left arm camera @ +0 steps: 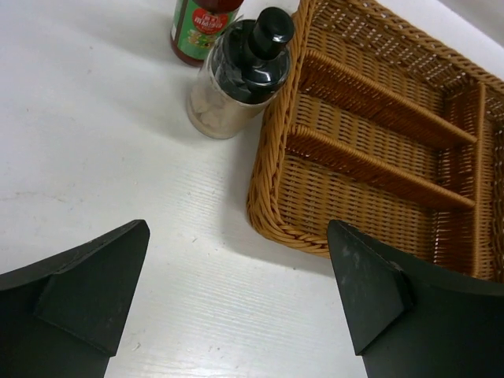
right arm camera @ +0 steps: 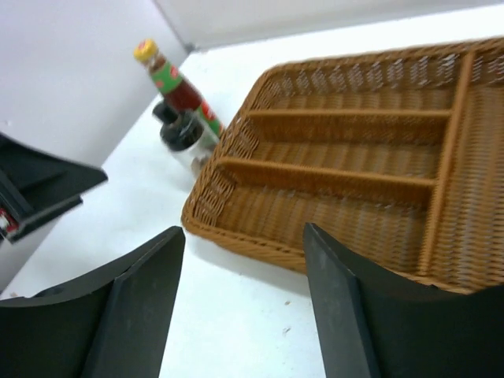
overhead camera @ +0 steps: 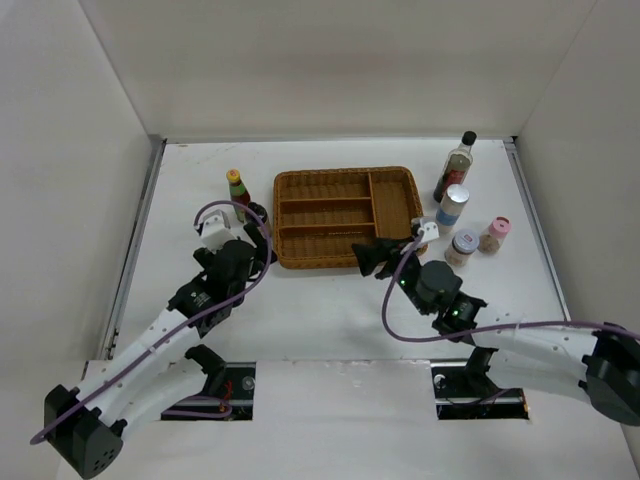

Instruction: Organize the condiment bottles

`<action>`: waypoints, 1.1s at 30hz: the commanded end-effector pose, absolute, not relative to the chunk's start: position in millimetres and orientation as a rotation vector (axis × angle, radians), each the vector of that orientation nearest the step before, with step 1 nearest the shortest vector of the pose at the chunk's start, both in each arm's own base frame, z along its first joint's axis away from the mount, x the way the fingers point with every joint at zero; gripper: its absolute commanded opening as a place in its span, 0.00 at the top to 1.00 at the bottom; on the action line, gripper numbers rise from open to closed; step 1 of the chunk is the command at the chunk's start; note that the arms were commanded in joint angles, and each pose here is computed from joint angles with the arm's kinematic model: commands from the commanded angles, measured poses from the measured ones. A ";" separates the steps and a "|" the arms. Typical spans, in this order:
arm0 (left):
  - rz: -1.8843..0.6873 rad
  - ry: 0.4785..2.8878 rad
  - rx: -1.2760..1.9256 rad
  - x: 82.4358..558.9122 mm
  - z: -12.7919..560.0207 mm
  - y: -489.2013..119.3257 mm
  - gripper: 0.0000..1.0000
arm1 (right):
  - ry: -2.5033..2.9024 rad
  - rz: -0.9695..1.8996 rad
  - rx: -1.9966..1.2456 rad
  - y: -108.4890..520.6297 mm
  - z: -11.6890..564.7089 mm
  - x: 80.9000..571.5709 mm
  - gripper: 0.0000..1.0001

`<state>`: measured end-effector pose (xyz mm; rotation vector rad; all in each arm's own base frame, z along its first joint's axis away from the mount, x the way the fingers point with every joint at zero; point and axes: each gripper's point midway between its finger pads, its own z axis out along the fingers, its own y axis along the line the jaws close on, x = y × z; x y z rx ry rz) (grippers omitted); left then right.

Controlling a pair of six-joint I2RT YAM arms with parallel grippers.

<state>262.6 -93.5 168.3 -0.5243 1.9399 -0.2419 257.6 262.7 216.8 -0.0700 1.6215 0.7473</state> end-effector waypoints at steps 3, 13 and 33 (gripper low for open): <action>-0.217 1.903 -0.536 275.8 187.6 -86.8 0.00 | 1.475 0.742 0.080 222.1 253.2 264.8 0.27; -0.167 1.843 -0.451 308.2 203.3 -98.6 0.00 | 1.495 0.720 0.101 216.1 246.6 270.5 0.75; 0.036 1.885 -0.448 375.9 174.8 -93.1 0.17 | 1.529 0.735 0.025 238.3 241.0 268.9 0.36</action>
